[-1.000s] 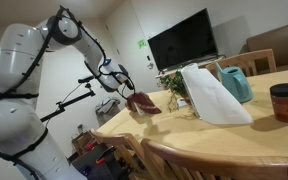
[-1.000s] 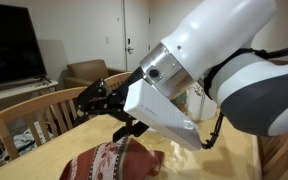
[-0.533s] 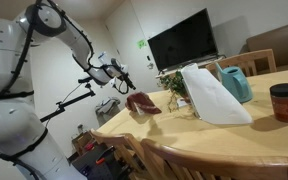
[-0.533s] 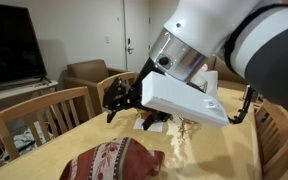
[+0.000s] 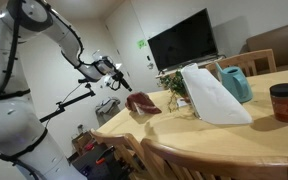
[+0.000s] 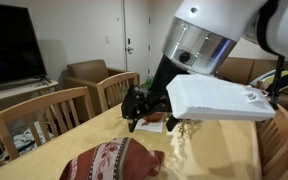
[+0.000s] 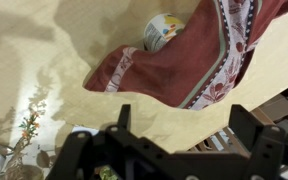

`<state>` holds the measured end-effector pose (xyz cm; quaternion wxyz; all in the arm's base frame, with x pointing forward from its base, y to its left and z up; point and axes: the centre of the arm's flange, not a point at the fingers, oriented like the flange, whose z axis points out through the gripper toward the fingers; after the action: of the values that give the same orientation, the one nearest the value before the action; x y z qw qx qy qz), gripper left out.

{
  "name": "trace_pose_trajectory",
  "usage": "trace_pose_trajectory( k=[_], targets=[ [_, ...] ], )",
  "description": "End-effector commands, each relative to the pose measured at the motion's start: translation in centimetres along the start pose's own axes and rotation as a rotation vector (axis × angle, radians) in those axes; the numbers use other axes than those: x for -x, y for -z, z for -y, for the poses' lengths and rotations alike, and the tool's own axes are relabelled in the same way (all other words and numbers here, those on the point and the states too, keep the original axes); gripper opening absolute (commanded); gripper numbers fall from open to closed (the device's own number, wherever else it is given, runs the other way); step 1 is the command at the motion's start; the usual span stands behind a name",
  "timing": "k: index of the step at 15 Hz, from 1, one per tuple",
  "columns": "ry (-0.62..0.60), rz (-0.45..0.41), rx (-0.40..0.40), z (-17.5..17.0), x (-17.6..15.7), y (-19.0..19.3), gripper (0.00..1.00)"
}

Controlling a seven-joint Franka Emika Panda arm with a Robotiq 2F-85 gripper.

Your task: Place the towel over the white container on the left

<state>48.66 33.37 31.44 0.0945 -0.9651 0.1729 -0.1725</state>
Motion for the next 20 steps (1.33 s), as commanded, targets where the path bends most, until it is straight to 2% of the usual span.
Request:
trace_pose_trajectory(
  k=[1, 9, 15, 20],
  targets=[
    [0.014, 0.023, -0.039, 0.0, -0.2, 0.0, 1.00],
    [-0.077, 0.105, -0.162, 0.3, 0.7, -3.6, 1.00],
    [-0.130, 0.169, -0.165, -0.3, 1.3, -5.3, 1.00],
    [-0.134, 0.187, -0.161, 0.4, 1.4, -5.9, 1.00]
  ],
)
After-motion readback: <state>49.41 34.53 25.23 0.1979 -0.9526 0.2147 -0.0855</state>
